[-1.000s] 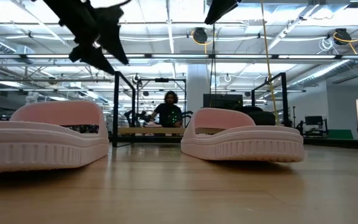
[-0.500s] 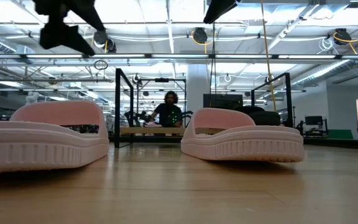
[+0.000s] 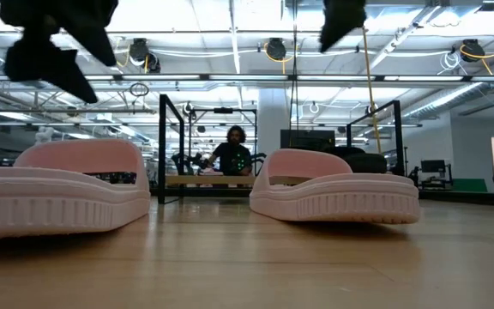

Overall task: Pick and place slides into the shelf
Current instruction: Put the left pink slide on the shelf

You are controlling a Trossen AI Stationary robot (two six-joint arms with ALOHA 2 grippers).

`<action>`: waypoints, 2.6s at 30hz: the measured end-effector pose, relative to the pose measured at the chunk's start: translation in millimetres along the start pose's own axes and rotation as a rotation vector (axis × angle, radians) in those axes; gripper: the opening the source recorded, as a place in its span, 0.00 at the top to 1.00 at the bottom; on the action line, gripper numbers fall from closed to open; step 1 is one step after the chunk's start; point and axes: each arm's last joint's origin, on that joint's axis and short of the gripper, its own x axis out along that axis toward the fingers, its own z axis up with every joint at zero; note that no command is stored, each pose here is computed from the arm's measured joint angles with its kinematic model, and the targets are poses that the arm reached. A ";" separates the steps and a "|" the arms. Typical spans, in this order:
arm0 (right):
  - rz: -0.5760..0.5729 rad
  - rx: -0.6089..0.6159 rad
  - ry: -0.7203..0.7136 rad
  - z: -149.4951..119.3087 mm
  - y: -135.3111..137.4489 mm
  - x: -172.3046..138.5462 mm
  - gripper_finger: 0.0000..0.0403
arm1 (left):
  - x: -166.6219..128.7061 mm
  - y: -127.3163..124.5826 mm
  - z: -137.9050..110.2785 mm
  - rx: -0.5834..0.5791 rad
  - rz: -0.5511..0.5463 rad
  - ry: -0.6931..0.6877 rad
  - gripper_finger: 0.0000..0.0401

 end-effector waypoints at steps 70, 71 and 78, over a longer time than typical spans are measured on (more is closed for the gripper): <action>0.367 0.429 0.273 -103.9 5.7 12.8 0.43 | 62.5 -0.3 -42.6 0.118 0.326 0.153 0.39; 0.368 0.429 0.273 -103.9 5.8 12.8 0.43 | 62.1 0.5 -42.9 0.123 0.334 0.155 0.42; 0.367 0.430 0.271 -103.7 5.7 12.8 0.43 | 60.7 4.7 -42.4 0.171 0.379 0.127 0.67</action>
